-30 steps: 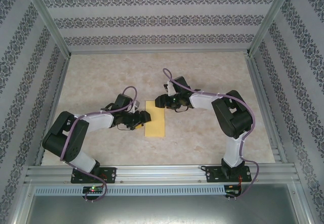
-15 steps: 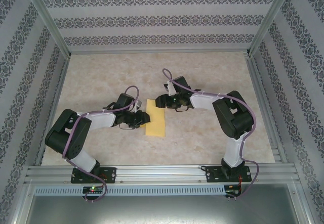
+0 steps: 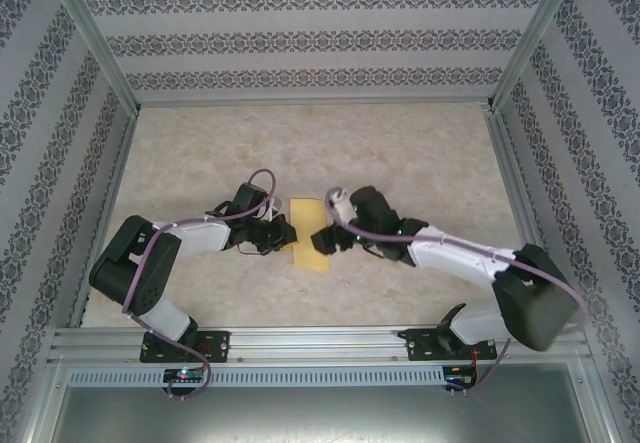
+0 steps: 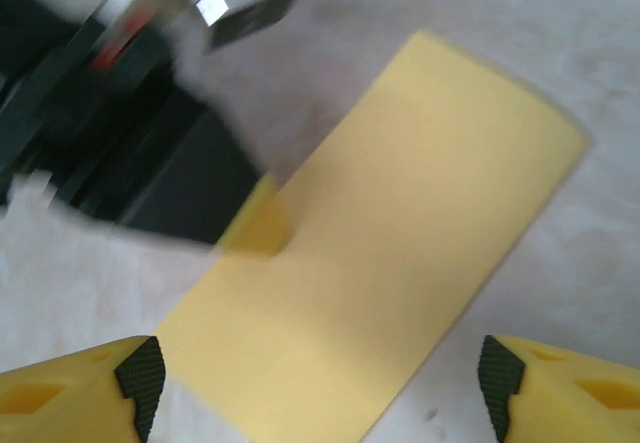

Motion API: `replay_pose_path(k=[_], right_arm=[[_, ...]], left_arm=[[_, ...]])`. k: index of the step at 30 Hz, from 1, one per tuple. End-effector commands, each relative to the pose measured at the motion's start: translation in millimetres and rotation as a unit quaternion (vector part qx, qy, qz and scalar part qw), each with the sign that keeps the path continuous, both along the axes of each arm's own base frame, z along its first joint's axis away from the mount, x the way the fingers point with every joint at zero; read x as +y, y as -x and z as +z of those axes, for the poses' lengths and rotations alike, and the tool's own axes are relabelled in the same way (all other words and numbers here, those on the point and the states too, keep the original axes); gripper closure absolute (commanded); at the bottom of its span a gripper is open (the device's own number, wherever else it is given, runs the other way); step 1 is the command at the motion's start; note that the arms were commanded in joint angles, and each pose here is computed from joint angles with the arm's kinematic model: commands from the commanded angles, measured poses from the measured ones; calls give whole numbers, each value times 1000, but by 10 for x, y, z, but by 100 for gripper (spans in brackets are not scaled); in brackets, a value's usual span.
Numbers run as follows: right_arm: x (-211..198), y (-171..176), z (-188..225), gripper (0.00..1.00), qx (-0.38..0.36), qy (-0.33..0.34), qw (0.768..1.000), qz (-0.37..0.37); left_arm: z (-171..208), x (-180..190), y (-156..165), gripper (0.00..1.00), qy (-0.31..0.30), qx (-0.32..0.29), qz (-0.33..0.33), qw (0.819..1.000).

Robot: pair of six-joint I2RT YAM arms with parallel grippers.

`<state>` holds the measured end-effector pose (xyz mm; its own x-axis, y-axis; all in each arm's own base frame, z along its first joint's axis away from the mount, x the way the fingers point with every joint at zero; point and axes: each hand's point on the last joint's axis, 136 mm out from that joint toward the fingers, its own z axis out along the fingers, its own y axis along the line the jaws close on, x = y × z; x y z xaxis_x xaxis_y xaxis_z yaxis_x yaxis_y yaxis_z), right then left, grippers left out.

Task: Fold a paper plane with a square sheet of paper (fold left side to right side)
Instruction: Third fold the triangle at the center of the table.

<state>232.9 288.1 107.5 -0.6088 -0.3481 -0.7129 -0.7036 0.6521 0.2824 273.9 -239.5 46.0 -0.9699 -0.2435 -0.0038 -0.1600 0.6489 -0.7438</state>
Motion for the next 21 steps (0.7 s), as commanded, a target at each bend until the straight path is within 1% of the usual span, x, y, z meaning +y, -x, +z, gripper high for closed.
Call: replay_pose_path(k=[1, 3, 6, 10, 12, 17, 21], right_arm=[[-31, 236, -112, 11, -85, 75, 993, 44], [45, 409, -161, 7, -109, 102, 986, 73], [144, 546, -268, 4, -137, 146, 974, 107], [294, 554, -398, 4, -166, 197, 957, 133], [387, 538, -432, 4, -174, 207, 952, 140], [550, 442, -498, 7, -186, 215, 949, 137], [647, 386, -522, 15, -188, 217, 948, 137]], left_arm=[[109, -104, -55, 93, 19, -3, -3, 1000], [120, -112, -57, 93, 21, -3, -5, 1000], [125, -110, -58, 94, 22, -4, -3, 1000], [110, -104, -42, 94, 20, -3, -4, 1000], [106, -103, -39, 94, 20, -2, -5, 1000], [112, -108, -34, 94, 21, -3, -6, 1000], [114, -107, -28, 94, 21, -3, -7, 1000]])
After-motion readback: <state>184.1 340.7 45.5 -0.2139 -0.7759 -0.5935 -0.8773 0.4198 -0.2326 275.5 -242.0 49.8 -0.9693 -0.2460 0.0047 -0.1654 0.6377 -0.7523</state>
